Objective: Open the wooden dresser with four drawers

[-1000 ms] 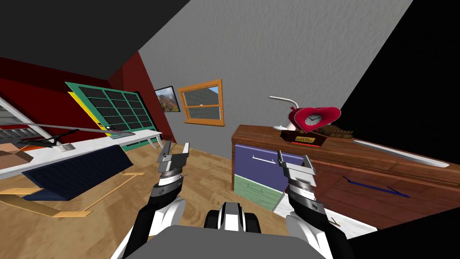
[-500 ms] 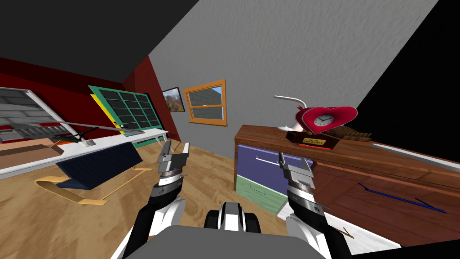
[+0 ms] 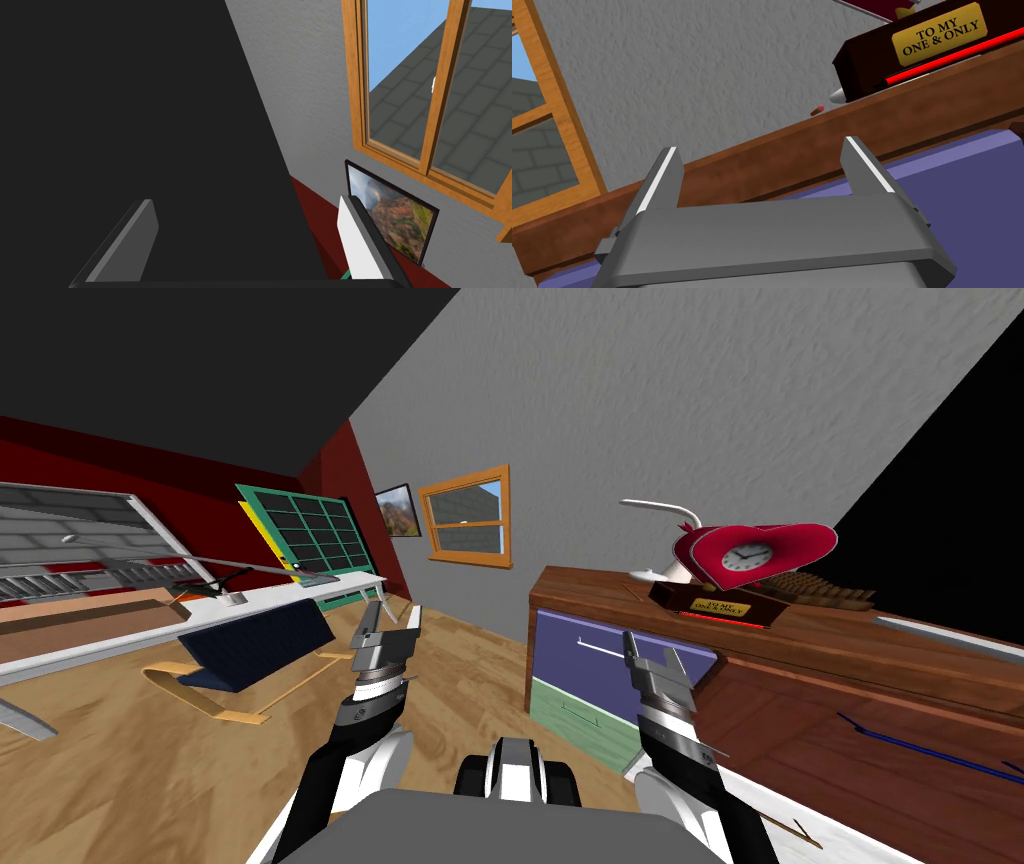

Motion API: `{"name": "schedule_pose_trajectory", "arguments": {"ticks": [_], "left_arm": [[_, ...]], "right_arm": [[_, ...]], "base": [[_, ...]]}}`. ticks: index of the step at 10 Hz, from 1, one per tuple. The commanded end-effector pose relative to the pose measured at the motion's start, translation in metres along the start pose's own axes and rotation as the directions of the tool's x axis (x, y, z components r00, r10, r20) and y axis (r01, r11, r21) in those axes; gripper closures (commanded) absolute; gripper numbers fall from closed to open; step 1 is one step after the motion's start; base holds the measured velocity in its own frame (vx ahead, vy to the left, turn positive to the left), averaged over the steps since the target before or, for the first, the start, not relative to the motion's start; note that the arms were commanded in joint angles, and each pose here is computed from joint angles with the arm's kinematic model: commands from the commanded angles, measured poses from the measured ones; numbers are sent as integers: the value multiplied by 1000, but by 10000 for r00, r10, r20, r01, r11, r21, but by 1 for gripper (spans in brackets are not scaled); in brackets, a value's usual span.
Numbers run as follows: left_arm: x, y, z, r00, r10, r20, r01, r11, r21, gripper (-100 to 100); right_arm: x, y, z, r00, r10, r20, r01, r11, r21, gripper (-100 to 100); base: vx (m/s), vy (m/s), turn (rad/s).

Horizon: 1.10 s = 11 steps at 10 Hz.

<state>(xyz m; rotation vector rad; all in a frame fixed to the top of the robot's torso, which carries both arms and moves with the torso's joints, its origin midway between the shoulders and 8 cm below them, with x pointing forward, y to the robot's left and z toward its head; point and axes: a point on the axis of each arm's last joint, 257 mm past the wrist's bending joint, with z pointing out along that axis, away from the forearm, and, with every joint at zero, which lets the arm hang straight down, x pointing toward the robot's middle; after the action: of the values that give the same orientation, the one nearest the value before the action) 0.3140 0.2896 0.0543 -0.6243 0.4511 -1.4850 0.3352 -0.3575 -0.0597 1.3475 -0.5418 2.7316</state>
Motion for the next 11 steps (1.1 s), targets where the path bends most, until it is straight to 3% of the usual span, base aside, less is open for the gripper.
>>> {"name": "schedule_pose_trajectory", "arguments": {"ticks": [1,2,3,5,8,11], "left_arm": [[0,0,0,10000,0,0,0,10000,0,0],[0,0,0,10000,-1,0,1,10000,0,0],[0,0,0,10000,0,0,0,10000,0,0],[0,0,0,10000,0,0,0,10000,0,0],[0,0,0,10000,0,0,0,10000,0,0],[0,0,0,10000,0,0,0,10000,0,0]], "right_arm": [[-11,10,-6,9955,918,251,-909,9952,-361,-100],[-11,10,-6,9929,1163,242,-1153,9926,-367,-100],[-21,19,-12,9854,1647,429,-1614,9843,-707,-100],[-21,19,-12,9779,2053,399,-2021,9767,-724,-100],[-41,36,-24,9407,3341,591,-3229,9351,-1458,-100],[-50,43,-30,9008,4309,544,-4150,8909,-1845,-100]], "base": [[-2,15,164],[-4,13,70],[-4,22,142],[-2,12,25],[-1,15,113],[-1,17,89]]}}
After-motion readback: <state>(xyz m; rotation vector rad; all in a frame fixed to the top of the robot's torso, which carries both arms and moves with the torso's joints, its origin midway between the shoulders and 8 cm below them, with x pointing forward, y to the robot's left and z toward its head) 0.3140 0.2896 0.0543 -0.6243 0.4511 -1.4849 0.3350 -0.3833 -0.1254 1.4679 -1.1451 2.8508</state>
